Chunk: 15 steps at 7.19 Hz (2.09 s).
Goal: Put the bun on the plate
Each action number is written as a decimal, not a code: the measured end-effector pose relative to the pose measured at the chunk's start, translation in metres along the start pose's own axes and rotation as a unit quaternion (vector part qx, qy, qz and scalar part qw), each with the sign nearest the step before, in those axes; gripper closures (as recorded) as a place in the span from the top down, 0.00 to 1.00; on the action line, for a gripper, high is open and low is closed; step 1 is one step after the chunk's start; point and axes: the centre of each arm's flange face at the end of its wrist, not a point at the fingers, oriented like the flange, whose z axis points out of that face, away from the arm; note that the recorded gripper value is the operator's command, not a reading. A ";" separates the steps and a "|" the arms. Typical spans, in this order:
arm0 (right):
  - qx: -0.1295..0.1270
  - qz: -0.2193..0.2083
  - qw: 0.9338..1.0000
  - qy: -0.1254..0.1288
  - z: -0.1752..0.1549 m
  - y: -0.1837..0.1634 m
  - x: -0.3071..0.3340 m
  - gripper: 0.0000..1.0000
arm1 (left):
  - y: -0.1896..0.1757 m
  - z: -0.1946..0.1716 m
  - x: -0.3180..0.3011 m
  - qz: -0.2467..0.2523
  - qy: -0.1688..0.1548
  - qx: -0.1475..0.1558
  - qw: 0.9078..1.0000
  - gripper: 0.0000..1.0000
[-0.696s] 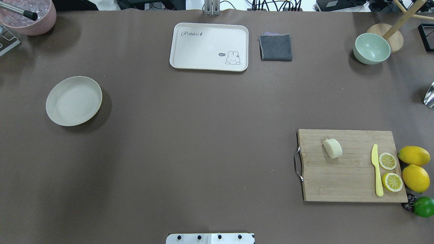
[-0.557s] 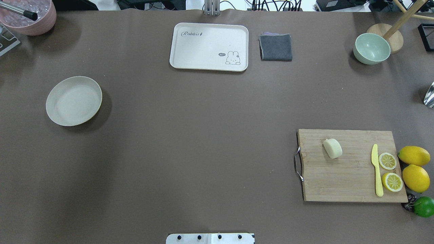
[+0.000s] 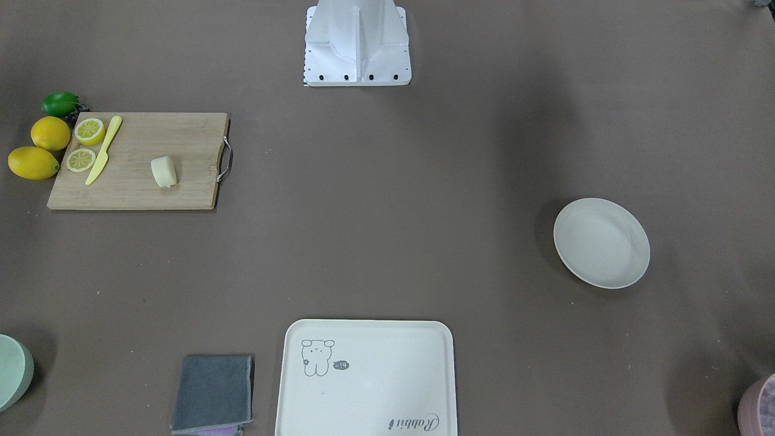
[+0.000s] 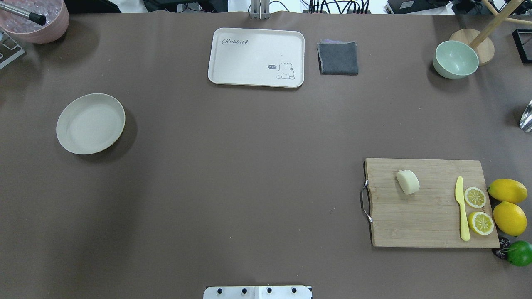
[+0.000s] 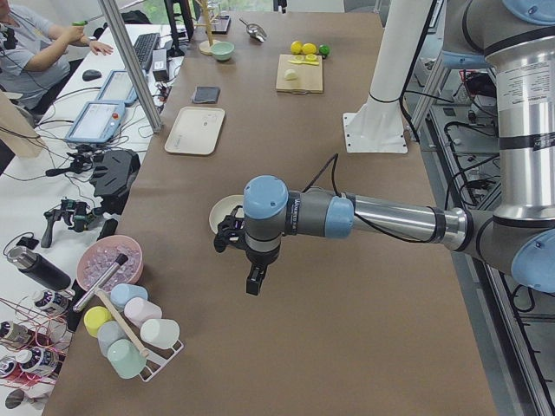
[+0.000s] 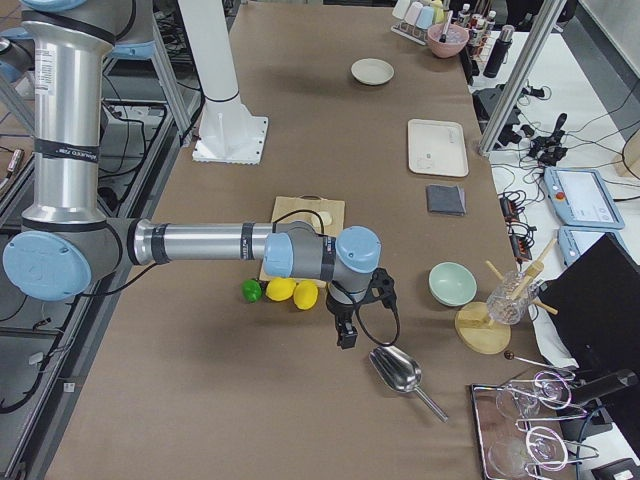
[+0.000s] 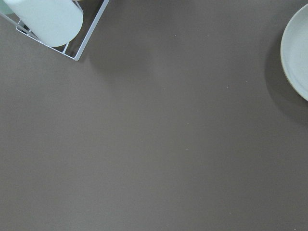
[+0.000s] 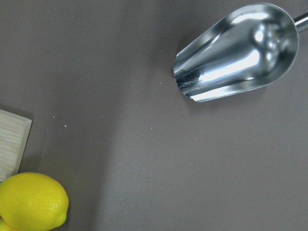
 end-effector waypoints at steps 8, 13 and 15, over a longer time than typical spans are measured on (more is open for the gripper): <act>0.008 -0.002 1.000 -0.025 -0.001 -0.002 -0.006 1.00 | -0.005 -0.005 0.012 0.003 0.014 0.042 0.999 0.96; 0.011 -0.006 0.999 -0.036 -0.001 -0.001 -0.008 1.00 | -0.011 -0.009 0.025 0.010 0.062 0.059 0.996 0.98; 0.011 -0.007 0.999 -0.038 0.000 0.000 -0.008 1.00 | -0.008 -0.009 0.025 0.007 0.063 0.058 0.996 0.98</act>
